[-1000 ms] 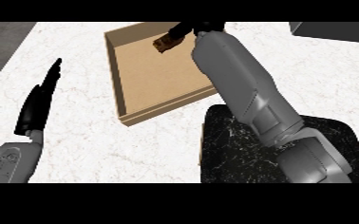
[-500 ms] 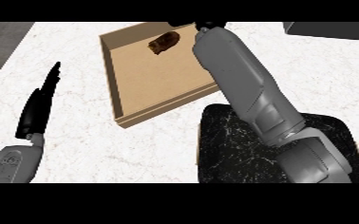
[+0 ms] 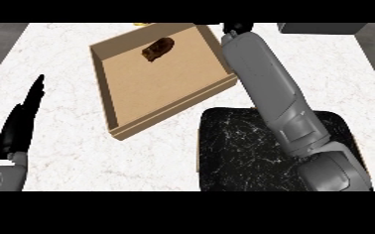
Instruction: Pick the sweet potato from the tray and place it in the cardboard box
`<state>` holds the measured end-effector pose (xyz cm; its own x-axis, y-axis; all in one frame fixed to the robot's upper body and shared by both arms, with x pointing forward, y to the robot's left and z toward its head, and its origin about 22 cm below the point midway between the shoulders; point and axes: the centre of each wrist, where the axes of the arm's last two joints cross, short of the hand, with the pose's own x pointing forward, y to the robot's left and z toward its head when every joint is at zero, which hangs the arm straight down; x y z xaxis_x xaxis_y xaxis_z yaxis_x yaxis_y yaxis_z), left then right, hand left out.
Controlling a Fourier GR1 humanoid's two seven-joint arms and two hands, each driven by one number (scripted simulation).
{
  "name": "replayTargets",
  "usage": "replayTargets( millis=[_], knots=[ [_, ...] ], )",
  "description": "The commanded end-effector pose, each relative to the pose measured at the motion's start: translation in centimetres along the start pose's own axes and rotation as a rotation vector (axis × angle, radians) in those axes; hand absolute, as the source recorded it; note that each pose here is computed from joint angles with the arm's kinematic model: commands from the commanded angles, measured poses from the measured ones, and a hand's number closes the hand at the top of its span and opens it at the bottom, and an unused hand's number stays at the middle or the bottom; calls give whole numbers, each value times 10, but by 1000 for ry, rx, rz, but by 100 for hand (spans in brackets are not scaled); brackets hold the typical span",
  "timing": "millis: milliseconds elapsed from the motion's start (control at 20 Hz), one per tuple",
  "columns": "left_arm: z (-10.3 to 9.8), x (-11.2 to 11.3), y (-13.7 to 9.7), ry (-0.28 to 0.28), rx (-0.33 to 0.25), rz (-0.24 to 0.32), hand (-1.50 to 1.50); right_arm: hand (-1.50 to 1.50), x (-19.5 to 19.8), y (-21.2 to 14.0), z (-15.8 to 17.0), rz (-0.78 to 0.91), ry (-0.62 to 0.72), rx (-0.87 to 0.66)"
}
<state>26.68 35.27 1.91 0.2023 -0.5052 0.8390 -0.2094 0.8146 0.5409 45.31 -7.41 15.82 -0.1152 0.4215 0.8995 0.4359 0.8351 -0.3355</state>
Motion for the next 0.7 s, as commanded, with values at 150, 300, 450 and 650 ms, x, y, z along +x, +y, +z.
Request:
replayTargets(
  millis=[150, 300, 450, 650],
  knots=[
    [8, -25, 3, 47, 30, 1, 0, -150, -41, -33, 11, -11, 34, -8],
    [6, -2, 20, 47, 40, -1, 0, -150, -53, -84, -6, 16, 18, -7],
    [15, -15, 21, 41, 43, -12, 0, -150, -77, -114, 15, 21, 0, 12],
    [16, -14, 22, 51, 27, -4, 0, -150, -87, -159, 19, 117, 28, 111]
  ],
)
